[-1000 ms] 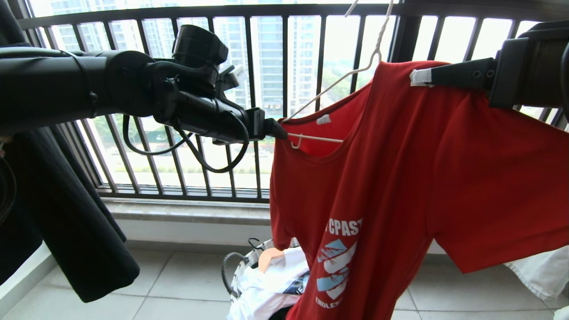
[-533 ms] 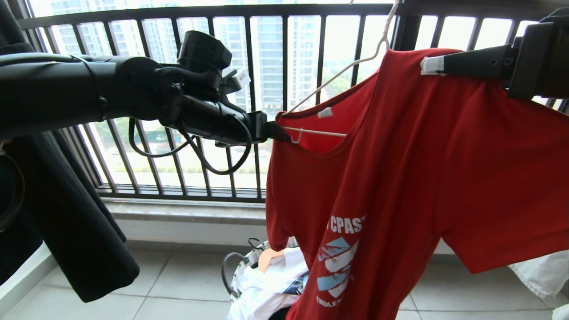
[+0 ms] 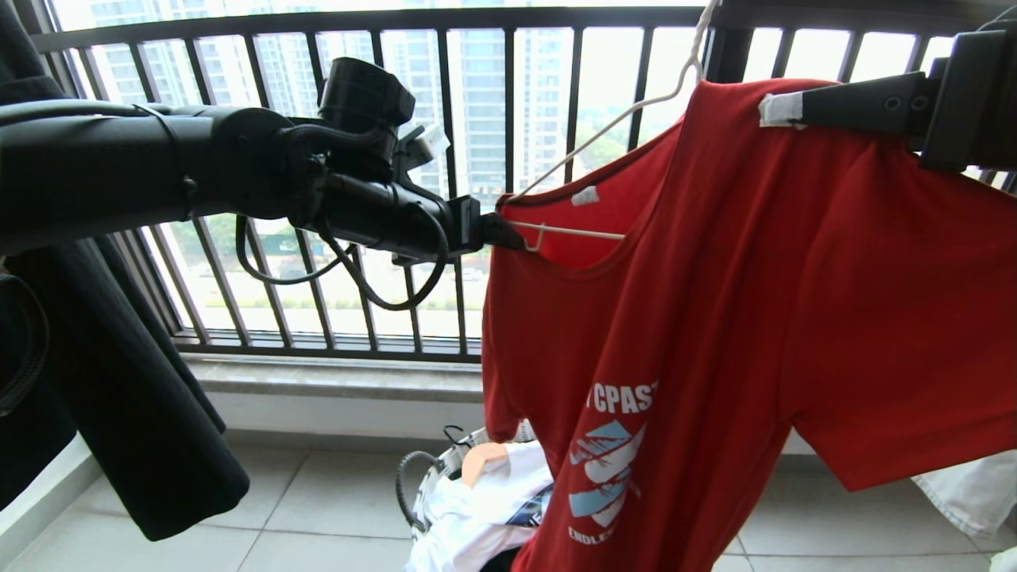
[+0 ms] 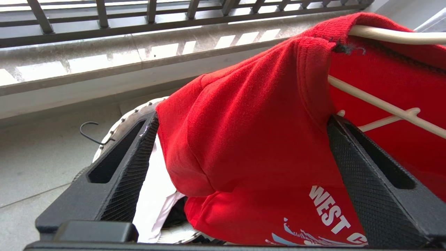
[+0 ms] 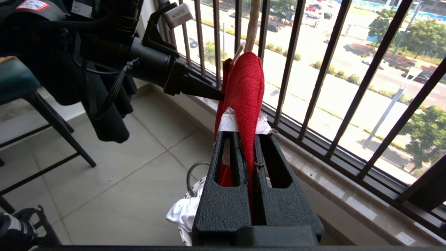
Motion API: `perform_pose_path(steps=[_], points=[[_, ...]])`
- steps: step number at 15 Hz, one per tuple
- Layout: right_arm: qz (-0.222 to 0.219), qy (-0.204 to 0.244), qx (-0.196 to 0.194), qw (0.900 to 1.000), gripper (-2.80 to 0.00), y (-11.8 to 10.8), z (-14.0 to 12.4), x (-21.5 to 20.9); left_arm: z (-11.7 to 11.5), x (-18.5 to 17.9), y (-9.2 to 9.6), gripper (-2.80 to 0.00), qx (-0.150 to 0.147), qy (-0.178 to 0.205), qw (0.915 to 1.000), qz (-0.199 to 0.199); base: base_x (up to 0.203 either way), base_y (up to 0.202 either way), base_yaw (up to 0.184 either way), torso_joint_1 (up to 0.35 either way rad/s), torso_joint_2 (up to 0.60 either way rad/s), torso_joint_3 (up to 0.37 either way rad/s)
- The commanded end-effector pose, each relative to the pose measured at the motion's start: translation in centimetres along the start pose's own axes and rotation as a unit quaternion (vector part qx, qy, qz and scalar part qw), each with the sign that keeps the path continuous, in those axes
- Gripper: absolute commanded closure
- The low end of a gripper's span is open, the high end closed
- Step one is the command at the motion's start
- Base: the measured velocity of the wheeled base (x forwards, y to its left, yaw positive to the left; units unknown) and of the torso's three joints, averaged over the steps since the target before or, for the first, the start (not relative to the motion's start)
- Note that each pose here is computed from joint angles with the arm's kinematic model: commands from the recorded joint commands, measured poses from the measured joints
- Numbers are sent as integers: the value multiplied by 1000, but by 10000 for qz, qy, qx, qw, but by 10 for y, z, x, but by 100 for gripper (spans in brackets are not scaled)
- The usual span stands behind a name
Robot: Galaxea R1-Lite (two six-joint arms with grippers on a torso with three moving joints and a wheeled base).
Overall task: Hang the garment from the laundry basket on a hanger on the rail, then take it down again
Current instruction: Hang the clothes on the clothes rack
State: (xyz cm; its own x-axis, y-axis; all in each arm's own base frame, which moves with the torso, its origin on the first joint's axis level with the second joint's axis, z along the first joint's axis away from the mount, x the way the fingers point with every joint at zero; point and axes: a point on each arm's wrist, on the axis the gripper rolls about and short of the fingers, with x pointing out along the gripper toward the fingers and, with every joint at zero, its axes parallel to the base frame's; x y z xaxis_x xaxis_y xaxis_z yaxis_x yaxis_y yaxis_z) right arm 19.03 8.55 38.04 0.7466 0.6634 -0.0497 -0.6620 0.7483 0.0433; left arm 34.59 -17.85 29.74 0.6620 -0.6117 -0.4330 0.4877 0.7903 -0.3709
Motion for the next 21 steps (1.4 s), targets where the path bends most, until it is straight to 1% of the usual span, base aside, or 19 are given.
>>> perform_pose_path(steps=[1,4,7,8,16,21], points=[[13,-9,-2,10000,0,0,0,0,0,-1,0,-280,-38,11,10000,0,0,0,0,0,0,0],[14,-19,-5,10000,0,0,1,0,0,1,0,-280,-83,-123,9999,-43,0,0,0,0,0,0],[14,-17,-12,10000,0,0,1,0,0,1,0,-280,-32,-458,9987,-198,0,0,0,0,0,0],[14,-17,-12,10000,0,0,1,0,0,2,0,-280,-25,-491,9986,-204,0,0,0,0,0,0],[22,-82,-43,10000,0,2,4,-5,0,6,5,-280,-29,-504,9987,-35,0,0,0,0,0,0],[23,-75,-47,10000,0,2,3,-5,0,7,6,-280,-13,-512,9987,-10,0,0,0,0,0,0]])
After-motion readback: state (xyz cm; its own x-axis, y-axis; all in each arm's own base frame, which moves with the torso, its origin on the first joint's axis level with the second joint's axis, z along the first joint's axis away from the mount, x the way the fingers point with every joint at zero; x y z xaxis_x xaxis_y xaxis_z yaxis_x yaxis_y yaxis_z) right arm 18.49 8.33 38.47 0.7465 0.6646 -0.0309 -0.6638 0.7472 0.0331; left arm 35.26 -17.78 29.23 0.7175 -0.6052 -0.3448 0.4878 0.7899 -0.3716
